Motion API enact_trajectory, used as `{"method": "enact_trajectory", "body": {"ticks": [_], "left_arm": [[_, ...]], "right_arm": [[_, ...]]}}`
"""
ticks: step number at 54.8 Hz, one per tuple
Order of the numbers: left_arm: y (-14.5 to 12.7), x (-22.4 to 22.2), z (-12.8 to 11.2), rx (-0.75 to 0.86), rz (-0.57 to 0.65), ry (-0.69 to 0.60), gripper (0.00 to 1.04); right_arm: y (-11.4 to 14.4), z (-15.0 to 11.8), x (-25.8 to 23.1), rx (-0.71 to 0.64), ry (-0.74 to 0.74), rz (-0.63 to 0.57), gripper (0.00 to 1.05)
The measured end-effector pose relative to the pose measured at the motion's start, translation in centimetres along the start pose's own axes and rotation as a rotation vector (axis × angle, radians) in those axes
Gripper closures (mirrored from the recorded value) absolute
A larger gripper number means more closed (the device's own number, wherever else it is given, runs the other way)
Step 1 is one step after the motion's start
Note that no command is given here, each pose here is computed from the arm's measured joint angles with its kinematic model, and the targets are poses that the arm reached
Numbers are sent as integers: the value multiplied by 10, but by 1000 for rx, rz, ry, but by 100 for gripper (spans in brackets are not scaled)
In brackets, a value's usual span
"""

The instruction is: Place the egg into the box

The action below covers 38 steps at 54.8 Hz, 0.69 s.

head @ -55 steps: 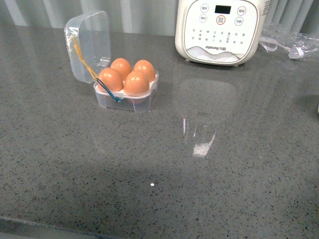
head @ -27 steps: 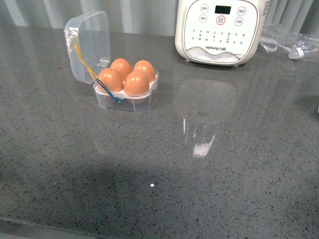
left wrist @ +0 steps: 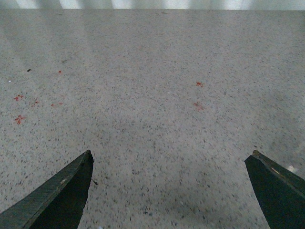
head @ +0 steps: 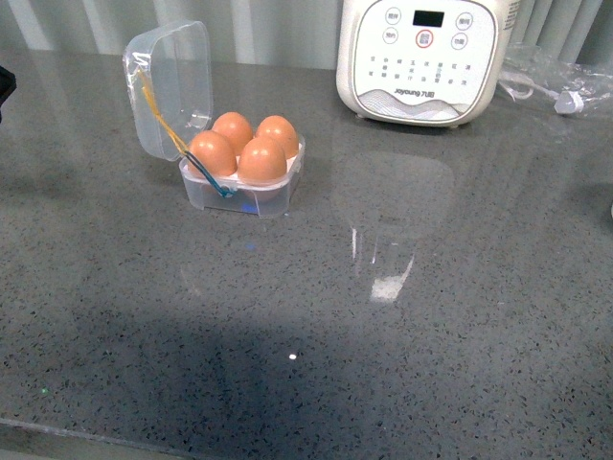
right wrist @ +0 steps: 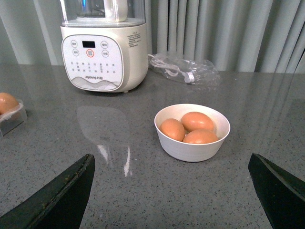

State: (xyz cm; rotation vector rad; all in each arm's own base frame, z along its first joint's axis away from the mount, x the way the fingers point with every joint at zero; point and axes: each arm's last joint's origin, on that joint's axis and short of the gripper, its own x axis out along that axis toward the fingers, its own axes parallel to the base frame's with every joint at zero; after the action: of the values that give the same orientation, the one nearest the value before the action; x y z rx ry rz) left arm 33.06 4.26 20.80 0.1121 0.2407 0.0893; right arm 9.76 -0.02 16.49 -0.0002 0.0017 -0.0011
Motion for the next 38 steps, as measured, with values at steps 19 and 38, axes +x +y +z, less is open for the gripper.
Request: {"method": "enact_trajectory", "body": {"ticks": [19,38], "left_arm": [[-16,32,24,13,-22,-14,7],[-56,30,30,33,-111,3,7]], "right_arm": [[0,0,0,0,0,0,7],[0,0,0,0,0,0,7]]}}
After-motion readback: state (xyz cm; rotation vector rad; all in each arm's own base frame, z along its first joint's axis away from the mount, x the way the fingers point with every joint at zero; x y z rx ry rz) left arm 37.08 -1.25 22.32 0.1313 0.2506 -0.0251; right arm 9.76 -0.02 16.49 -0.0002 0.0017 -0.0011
